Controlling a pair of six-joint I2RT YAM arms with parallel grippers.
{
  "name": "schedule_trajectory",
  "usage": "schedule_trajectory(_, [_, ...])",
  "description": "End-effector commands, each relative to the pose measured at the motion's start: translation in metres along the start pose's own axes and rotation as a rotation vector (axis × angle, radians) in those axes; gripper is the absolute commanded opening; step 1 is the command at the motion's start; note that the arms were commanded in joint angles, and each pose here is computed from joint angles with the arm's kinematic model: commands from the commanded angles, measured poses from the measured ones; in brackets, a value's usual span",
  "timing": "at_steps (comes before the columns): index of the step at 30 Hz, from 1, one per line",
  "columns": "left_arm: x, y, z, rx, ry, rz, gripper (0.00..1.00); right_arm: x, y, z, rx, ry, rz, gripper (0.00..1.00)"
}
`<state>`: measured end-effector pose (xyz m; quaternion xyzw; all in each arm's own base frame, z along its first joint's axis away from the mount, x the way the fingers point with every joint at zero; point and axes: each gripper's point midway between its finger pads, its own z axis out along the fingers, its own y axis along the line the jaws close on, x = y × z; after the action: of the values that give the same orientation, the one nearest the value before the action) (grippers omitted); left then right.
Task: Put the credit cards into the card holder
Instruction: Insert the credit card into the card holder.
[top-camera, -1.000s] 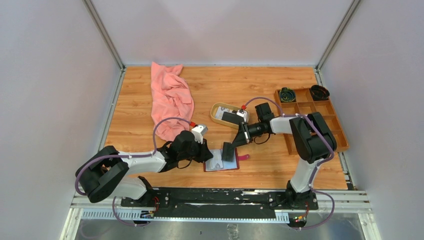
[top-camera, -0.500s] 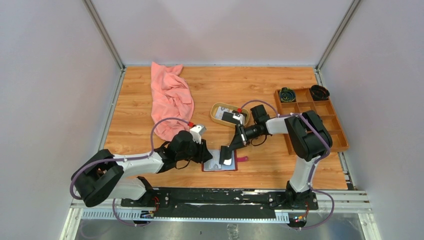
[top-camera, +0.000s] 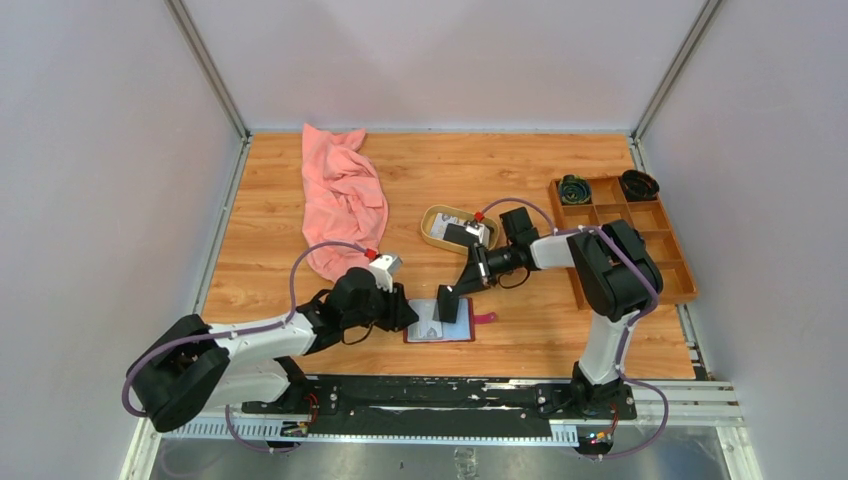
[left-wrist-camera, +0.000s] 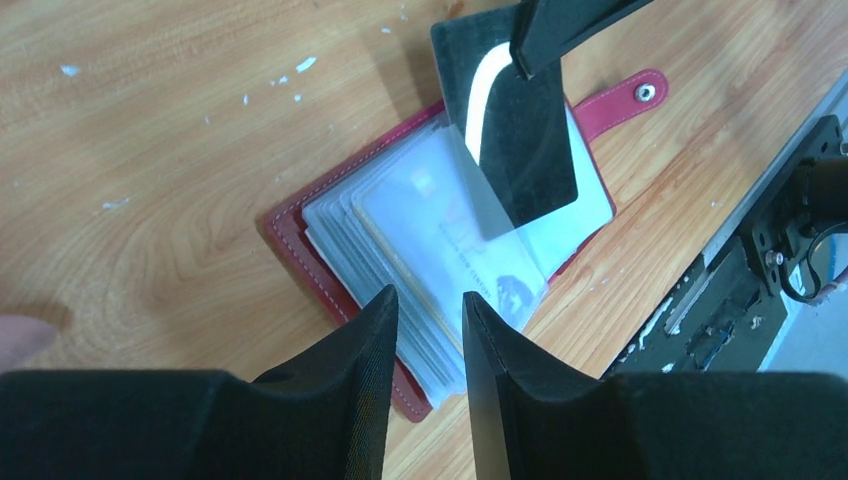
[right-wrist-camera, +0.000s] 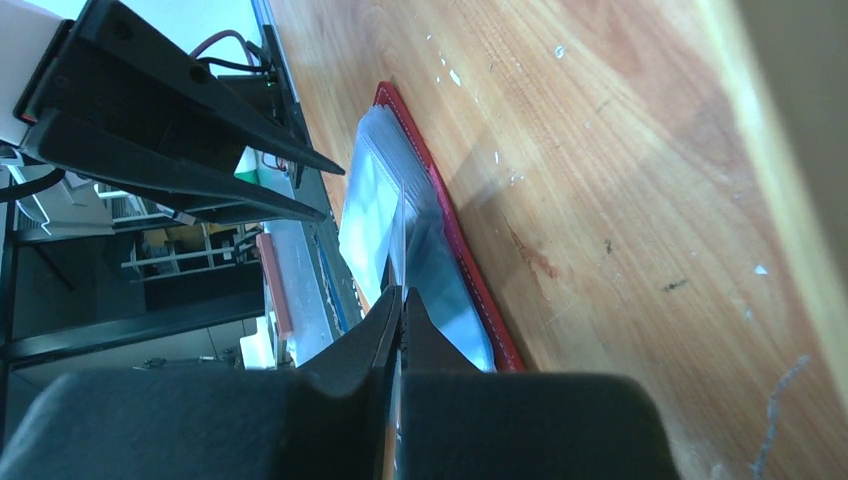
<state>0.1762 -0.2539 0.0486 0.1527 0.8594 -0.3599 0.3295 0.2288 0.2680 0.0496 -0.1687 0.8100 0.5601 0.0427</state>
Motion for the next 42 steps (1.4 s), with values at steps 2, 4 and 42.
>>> schedule_trajectory(2, [0.009,0.006,-0.004,-0.011,0.013,-0.023,0.35,0.016,-0.005,0.010,0.013,0.054,0.005,0.00])
schedule_trajectory(4, [0.010,0.005,-0.006,-0.007,0.007,-0.026,0.36,0.021,-0.004,0.011,0.005,0.072,0.000,0.00])
schedule_trajectory(42, [0.013,0.013,-0.026,-0.015,-0.098,-0.079,0.49,0.044,0.022,0.061,-0.082,0.241,0.023,0.11])
